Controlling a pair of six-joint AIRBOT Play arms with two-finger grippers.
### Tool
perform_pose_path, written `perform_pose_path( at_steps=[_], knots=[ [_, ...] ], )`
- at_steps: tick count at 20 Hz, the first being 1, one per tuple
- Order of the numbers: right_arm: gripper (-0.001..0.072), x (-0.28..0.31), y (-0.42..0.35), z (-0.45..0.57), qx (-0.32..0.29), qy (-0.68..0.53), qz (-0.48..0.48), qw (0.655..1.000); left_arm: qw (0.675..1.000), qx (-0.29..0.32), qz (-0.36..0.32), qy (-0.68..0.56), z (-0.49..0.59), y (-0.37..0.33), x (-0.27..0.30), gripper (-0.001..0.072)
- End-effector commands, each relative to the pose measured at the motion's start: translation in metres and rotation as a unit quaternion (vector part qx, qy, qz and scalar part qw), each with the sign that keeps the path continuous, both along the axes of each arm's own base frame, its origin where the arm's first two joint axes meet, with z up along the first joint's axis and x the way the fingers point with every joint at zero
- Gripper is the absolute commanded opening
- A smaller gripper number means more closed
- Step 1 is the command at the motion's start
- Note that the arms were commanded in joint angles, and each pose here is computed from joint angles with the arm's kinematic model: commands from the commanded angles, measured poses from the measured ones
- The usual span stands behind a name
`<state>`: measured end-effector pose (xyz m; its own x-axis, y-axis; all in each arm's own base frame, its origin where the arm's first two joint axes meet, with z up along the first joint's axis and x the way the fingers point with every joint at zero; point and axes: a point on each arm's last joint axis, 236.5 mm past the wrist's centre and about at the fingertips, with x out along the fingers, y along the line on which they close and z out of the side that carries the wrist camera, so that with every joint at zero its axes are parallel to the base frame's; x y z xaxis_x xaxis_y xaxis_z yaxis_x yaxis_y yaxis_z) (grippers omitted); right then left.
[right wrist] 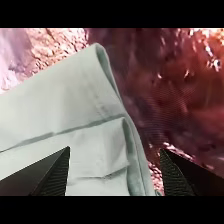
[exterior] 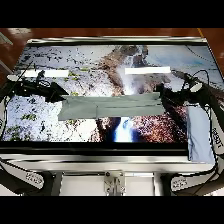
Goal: Fold the shirts.
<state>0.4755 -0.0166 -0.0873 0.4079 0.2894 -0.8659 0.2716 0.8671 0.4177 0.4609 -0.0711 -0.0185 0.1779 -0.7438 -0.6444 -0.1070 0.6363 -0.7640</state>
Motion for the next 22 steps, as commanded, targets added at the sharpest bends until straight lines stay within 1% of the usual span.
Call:
perform_pose_path(
  at_steps=[1,2,3,5,6,7,8,9,10,11,12,14,16,18,20,22],
  knots=[
    [0.0662,-0.012,0.014,-0.019,0.069,0.044,-0.009,0.997,1.0,0.001,-0.023,-0.017,0.024,-0.009,-0.006,0.0487],
    [0.066,-0.013,0.02,-0.027,0.08,0.052,-0.01,0.995,0.999,0.001,-0.028,-0.021,0.029,-0.013,-0.008,0.0486],
    [0.066,-0.013,0.025,-0.031,0.091,0.057,-0.012,0.994,0.999,0.001,-0.034,-0.025,0.034,-0.017,-0.01,0.0445],
    [0.0657,-0.01,0.038,-0.036,0.115,0.062,-0.019,0.991,0.998,0.002,-0.047,-0.032,0.042,-0.026,-0.014,0.0432],
    [0.0599,-0.009,0.041,-0.037,0.118,0.06,-0.017,0.991,0.998,0.003,-0.053,-0.036,0.046,-0.031,-0.016,0.0432],
    [0.0418,-0.008,0.041,-0.037,0.115,0.057,-0.015,0.992,0.998,0.004,-0.058,-0.04,0.049,-0.036,-0.017,0.0431],
    [0.0163,-0.007,0.043,-0.035,0.119,0.055,-0.014,0.991,0.997,0.004,-0.065,-0.042,0.051,-0.043,-0.018,0.0398],
    [0.008,-0.007,0.047,-0.03,0.128,0.05,-0.004,0.991,0.996,0.004,-0.075,-0.047,0.052,-0.049,-0.02,0.0271],
    [0.0079,-0.009,0.053,-0.019,0.132,0.038,0.03,0.99,0.995,0.005,-0.09,-0.054,0.052,-0.057,-0.022,0.0131],
    [0.0079,-0.011,0.057,-0.006,0.127,0.023,0.065,0.99,0.993,0.006,-0.105,-0.062,0.052,-0.065,-0.024,0.0046],
    [0.0077,-0.012,0.061,0.013,0.123,0.007,0.092,0.988,0.99,0.009,-0.118,-0.074,0.051,-0.076,-0.024,0.0033],
    [0.0076,-0.016,0.067,0.06,0.119,-0.026,0.12,0.985,0.987,0.019,-0.124,-0.1,0.05,-0.107,-0.017,0.0032],
    [0.0076,-0.026,0.072,0.115,0.111,-0.066,0.134,0.983,0.981,0.032,-0.126,-0.142,0.05,-0.151,-0.007,0.0033],
    [0.0076,-0.045,0.08,0.166,0.116,-0.088,0.13,0.981,0.972,0.039,-0.131,-0.189,0.053,-0.205,-0.004,0.0032],
    [0.0075,-0.071,0.094,0.209,0.122,-0.101,0.135,0.978,0.964,0.038,-0.136,-0.224,0.055,-0.262,-0.012,0.0032],
    [0.0076,-0.095,0.104,0.25,0.119,-0.13,0.137,0.975,0.959,0.033,-0.151,-0.238,0.048,-0.311,-0.032,0.0032]
  ],
)
